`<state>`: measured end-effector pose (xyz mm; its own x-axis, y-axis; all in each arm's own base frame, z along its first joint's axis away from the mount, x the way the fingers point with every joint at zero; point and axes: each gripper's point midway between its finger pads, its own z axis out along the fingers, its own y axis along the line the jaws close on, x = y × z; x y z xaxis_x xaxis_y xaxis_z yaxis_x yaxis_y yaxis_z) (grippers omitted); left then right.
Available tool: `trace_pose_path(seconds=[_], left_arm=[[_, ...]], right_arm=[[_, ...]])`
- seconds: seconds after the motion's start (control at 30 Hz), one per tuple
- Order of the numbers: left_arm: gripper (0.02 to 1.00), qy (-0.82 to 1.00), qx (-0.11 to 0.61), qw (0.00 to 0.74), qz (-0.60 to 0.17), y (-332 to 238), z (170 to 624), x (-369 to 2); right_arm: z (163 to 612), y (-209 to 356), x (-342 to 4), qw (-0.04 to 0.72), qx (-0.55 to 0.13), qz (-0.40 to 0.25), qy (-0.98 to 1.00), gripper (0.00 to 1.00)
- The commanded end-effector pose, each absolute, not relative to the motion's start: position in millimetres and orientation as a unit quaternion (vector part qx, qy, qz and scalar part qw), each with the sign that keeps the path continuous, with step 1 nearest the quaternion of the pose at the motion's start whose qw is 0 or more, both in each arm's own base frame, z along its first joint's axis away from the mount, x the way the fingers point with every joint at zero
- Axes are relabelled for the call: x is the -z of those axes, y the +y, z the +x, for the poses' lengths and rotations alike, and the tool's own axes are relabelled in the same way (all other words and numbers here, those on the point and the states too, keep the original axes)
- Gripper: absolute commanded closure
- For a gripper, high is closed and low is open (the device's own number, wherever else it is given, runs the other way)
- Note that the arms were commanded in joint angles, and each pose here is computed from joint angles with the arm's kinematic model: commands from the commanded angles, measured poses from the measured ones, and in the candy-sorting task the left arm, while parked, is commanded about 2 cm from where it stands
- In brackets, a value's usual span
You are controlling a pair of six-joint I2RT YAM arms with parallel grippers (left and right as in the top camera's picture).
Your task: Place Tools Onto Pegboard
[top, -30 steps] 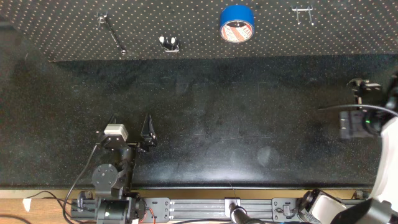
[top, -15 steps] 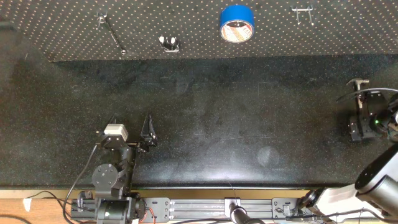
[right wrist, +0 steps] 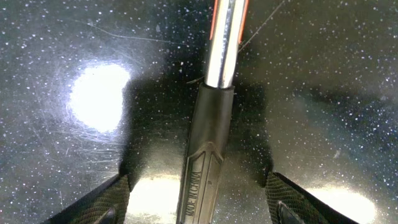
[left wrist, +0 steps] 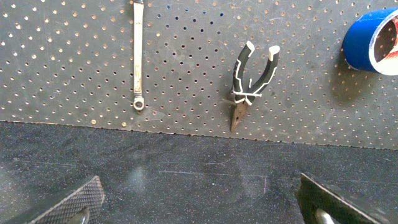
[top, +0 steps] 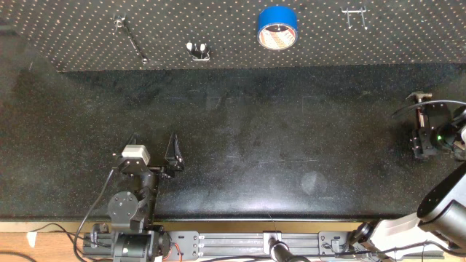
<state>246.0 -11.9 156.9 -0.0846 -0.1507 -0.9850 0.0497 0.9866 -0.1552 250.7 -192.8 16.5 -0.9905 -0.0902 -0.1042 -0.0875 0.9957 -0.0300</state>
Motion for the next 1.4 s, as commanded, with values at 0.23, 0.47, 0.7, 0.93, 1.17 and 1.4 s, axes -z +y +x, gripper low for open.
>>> trace_pose_path(seconds=[0.23,0.47,0.7,0.93,1.17,1.4], left_arm=[[0.02,0.733,0.073,0.676,-0.025,-13.7,245.6,-156.2],[0.02,0.733,0.073,0.676,-0.025,-13.7,245.6,-156.2],[0.02,0.733,0.073,0.676,-0.025,-13.7,245.6,-156.2],[0.02,0.733,0.073,0.676,-0.025,-13.7,245.6,-156.2],[0.02,0.733,0.073,0.676,-0.025,-13.7,245.6,-156.2],[0.02,0.733,0.073,0.676,-0.025,-13.7,245.6,-156.2]], right_arm=[[240.5,-184.4,1.0,0.025,-0.009,-0.034,0.999,0.915],[253.2,-167.4,-111.5,0.175,0.04,0.01,0.984,0.925],[272.2,-41.1,-218.8,0.351,0.02,-0.112,0.93,0.925],[310.5,10.3,-241.0,0.411,0.026,-0.185,0.892,0.925],[341.9,0.1,-222.8,0.4,0.045,-0.164,0.901,0.925],[364.7,-6.0,-219.1,0.413,0.06,-0.152,0.896,0.923]])
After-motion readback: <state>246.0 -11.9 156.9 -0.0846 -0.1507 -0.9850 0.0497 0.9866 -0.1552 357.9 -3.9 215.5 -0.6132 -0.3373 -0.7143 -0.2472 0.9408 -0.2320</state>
